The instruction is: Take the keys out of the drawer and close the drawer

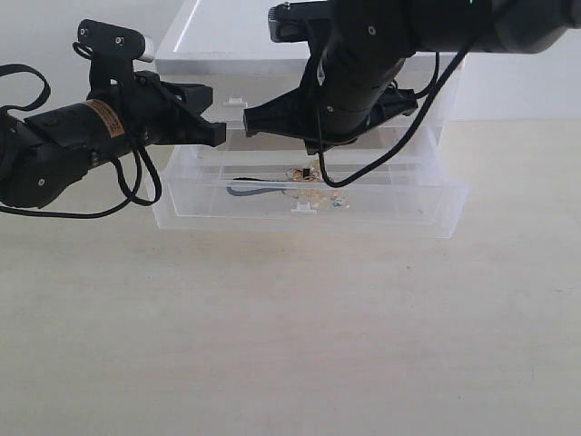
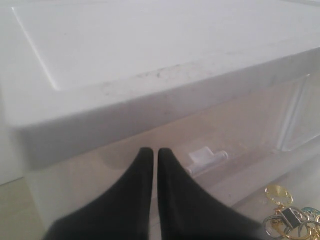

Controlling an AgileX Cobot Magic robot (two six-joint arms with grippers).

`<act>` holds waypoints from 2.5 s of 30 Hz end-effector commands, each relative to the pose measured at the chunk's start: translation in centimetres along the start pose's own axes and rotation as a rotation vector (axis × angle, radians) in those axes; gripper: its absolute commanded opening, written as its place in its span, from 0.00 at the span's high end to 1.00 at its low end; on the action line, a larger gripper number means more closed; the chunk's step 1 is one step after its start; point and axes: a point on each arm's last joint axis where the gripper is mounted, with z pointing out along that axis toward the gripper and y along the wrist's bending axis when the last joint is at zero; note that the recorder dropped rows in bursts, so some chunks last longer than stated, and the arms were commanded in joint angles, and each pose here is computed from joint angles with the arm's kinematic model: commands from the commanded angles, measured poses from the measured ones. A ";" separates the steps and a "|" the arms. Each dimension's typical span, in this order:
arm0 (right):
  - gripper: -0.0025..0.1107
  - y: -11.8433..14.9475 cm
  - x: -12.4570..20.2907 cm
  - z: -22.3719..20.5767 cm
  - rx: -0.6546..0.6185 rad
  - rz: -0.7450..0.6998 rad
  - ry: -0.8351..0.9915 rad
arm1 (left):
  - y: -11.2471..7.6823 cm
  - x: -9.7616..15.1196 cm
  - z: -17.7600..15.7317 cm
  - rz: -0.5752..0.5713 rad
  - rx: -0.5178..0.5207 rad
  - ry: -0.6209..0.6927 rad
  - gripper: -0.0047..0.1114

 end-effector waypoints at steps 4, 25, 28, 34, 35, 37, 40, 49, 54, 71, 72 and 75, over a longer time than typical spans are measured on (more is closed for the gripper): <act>0.98 0.0 0.4 -0.1 0.011 -0.094 0.062 | 0.1 -0.2 0.1 -0.017 -0.012 -0.014 0.92; 0.81 -0.2 1.5 -4.9 -0.161 -0.938 0.186 | 0.1 -0.2 0.1 -0.017 -0.012 -0.014 0.92; 0.60 -0.1 1.4 -4.9 -0.171 -0.980 0.168 | 0.1 -0.2 0.1 -0.017 -0.012 -0.014 0.92; 0.53 0.2 0.9 -4.7 -0.164 -0.991 0.098 | 0.1 -0.3 0.1 -0.017 -0.011 -0.016 0.92; 0.53 0.2 0.9 -4.5 -0.164 -0.991 0.095 | 0.1 -0.3 0.1 -0.017 -0.011 -0.021 0.92; 0.53 0.3 1.1 -3.6 -0.167 -0.993 0.115 | 0.1 -0.3 0.1 -0.017 -0.010 -0.025 0.92; 0.53 0.5 1.6 -1.9 -0.174 -0.997 0.152 | 0.1 -0.3 0.1 -0.017 -0.010 -0.025 0.92; 0.59 1.0 1.9 0.9 -0.176 -0.997 0.147 | 0.1 -0.3 0.1 -0.017 -0.010 -0.023 0.92; 0.95 1.0 2.1 1.2 -0.175 -1.001 0.161 | 0.1 -0.3 0.1 -0.017 -0.010 -0.025 0.92; 0.98 0.5 3.7 0.7 -0.217 -0.975 0.361 | 0.1 -0.3 0.1 -0.017 -0.010 -0.023 0.92; 0.98 0.5 3.8 0.7 -0.217 -0.971 0.375 | 0.1 -0.3 0.1 -0.017 -0.010 -0.023 0.92; 0.98 0.5 3.9 0.6 -0.226 -0.966 0.391 | 0.1 -0.3 0.1 -0.017 -0.010 -0.023 0.92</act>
